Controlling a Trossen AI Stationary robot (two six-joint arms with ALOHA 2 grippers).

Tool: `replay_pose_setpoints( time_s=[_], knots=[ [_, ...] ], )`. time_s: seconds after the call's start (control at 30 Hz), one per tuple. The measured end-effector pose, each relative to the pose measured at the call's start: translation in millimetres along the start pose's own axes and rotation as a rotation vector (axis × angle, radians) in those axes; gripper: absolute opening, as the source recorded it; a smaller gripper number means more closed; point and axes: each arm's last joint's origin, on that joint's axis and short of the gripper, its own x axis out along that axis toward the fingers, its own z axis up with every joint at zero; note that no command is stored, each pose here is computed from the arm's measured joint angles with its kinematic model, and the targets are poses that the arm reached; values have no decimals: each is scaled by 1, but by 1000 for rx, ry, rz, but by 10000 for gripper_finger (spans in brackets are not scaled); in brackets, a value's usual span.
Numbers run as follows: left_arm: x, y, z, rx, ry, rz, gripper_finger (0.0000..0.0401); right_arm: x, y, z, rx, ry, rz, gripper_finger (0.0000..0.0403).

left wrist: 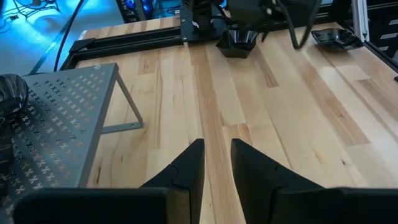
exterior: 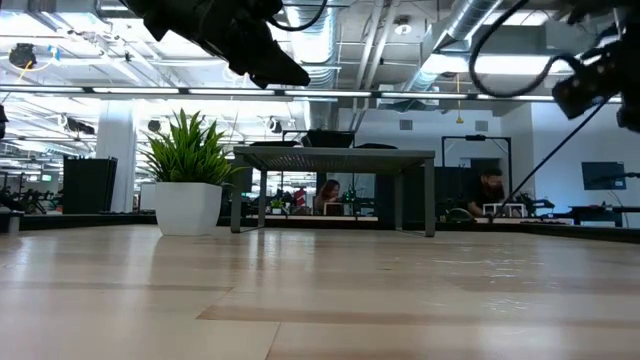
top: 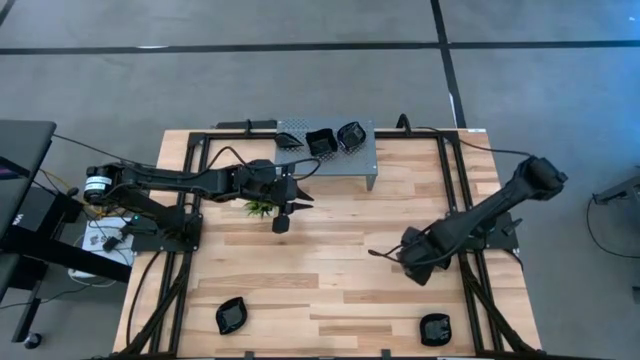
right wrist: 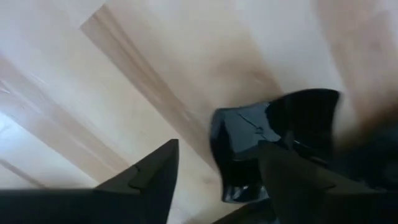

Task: Pick & Place Mini shaped plates
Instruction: Stack the black distorted square plate on top of the black distorted square plate on the shelf

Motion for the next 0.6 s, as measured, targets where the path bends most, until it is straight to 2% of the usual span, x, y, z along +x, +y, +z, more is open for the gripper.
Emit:
replay_pose_setpoints(
  time_s=[0.13,0.33,0.47,0.6],
  knots=[
    [0,0,0,0,0,0,81,15,10,4,-34,64,-42,228],
    [0,0,0,0,0,0,81,36,21,8,-82,162,-77,222],
    [0,0,0,0,0,0,81,46,24,10,-120,191,-115,197],
    [0,0,0,0,0,0,81,52,27,11,-125,223,-106,135]
  ],
)
